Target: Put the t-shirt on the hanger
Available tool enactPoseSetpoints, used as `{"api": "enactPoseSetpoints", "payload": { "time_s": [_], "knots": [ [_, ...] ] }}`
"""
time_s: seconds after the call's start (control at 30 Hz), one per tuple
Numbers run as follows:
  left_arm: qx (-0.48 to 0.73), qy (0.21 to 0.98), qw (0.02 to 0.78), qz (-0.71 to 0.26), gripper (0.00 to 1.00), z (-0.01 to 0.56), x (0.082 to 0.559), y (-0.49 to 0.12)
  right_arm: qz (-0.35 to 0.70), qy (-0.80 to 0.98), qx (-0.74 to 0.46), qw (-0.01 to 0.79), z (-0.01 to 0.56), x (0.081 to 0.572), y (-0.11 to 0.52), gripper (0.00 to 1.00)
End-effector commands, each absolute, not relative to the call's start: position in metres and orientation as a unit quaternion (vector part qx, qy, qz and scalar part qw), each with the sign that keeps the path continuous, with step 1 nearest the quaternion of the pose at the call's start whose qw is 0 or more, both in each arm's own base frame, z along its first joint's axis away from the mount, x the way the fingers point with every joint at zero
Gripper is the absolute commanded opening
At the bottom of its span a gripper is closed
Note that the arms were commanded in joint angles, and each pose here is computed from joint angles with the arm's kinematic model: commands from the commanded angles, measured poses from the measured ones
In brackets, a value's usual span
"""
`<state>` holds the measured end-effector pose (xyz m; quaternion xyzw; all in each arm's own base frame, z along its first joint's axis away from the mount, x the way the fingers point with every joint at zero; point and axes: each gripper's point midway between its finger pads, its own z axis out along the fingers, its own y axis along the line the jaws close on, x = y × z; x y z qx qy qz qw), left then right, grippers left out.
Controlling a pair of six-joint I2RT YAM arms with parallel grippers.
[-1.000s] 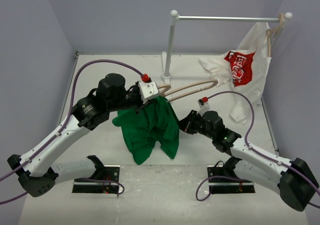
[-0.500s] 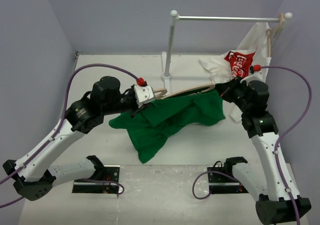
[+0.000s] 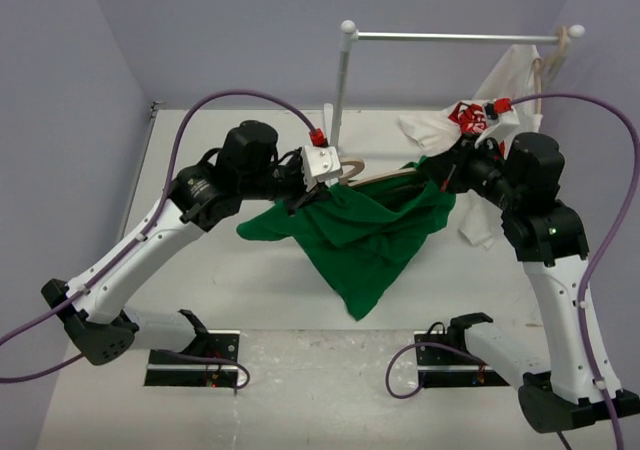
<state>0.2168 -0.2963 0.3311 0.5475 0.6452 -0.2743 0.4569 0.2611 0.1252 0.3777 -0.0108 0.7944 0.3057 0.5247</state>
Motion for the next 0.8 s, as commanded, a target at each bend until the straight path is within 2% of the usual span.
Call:
{"api": "enactPoseSetpoints", "payload": {
  "time_s": [0.0, 0.17, 0.3, 0.57, 0.77],
  "knots": [
    [0.557, 0.586, 0.486, -0.332, 0.00, 0.378, 0.212, -0.321, 0.334, 0.800, -0.082, 0.491, 0.381, 0.249, 0.154, 0.00],
    [0.549, 0.582, 0.479, -0.360, 0.00, 0.369, 0.214, -0.335, 0.349, 0.804, -0.096, 0.473, 0.379, 0.248, 0.176, 0.00],
    [0.464, 0.655, 0.501, -0.323, 0.00, 0.349, 0.255, -0.336, 0.352, 0.808, -0.080, 0.467, 0.377, 0.247, 0.188, 0.00],
    [0.362, 0.709, 0.518, -0.312, 0.00, 0.338, 0.285, -0.333, 0.356, 0.766, 0.050, 0.533, 0.368, 0.244, 0.163, 0.00],
    [0.373, 0.712, 0.500, -0.321, 0.00, 0.336, 0.283, -0.333, 0.347, 0.751, 0.086, 0.555, 0.354, 0.242, 0.148, 0.00]
  ]
}}
